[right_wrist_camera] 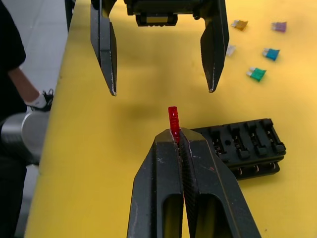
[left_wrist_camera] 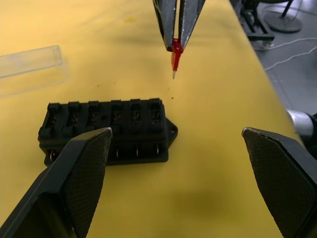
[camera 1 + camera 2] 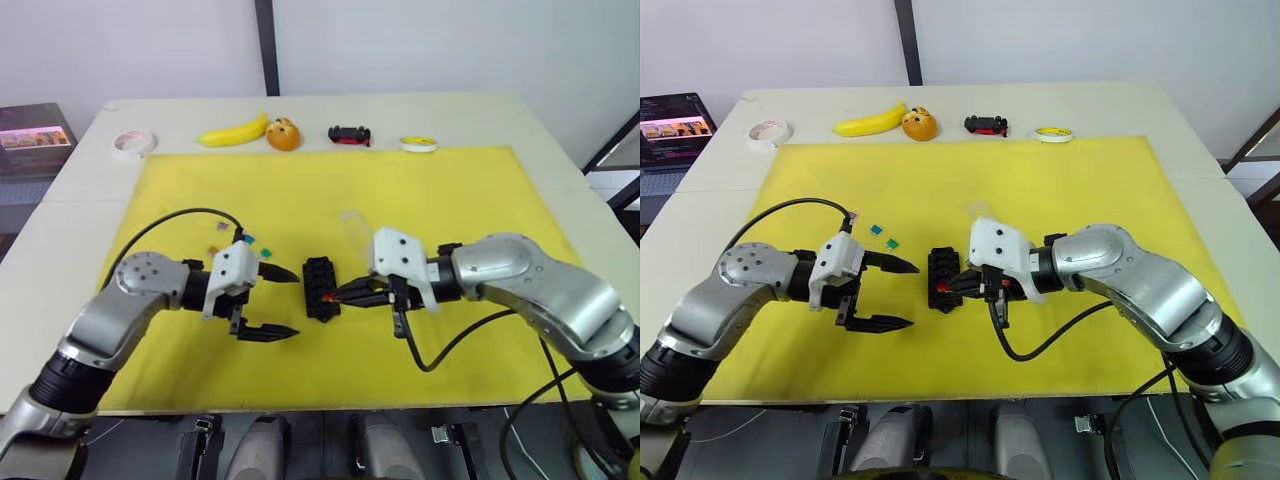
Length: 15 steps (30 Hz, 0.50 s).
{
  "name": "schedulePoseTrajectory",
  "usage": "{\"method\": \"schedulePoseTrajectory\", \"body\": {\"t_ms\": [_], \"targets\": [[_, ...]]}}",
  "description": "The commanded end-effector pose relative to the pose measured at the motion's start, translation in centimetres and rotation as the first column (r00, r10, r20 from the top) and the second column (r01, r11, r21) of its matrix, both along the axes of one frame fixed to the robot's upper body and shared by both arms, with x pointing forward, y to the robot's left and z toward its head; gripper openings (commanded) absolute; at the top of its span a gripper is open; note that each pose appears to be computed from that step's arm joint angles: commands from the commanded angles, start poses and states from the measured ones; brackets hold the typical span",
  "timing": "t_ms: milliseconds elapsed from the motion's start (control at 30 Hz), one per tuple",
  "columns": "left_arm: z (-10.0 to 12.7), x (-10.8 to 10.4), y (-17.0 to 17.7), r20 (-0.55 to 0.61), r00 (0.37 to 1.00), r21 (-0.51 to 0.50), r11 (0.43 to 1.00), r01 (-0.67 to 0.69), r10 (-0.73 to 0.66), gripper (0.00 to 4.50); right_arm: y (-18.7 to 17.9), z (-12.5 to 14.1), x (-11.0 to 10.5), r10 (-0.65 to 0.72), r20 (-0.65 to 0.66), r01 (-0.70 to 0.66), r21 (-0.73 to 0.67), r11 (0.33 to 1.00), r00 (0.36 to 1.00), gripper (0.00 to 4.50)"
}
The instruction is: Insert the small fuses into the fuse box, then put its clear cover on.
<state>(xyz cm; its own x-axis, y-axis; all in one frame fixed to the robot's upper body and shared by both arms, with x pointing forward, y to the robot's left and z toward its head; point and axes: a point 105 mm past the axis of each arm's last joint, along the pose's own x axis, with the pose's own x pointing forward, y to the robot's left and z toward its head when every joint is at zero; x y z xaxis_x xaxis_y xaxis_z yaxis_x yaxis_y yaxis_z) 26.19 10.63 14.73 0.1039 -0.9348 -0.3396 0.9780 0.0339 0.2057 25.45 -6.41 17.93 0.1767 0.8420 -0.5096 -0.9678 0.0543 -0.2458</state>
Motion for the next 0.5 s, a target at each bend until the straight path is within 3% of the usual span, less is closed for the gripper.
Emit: {"method": "schedulePoseTrajectory", "body": {"t_ms": [33, 500], "targets": [[0.2, 0.2, -0.4, 0.039, 0.999, -0.01, 1.0, -0.013, 0.013, 4.42, 0.4, 0.6, 0.4, 0.03, 0.045, -0.029, -0.019, 0.999, 0.999, 0.0], [-0.6, 0.4, -0.4, 0.046, 0.999, 0.001, 1.0, -0.017, 0.017, 4.42, 1.5, -0.4, 1.5, 0.074, 0.05, -0.069, -0.081, 0.994, 0.996, 0.0]]}}
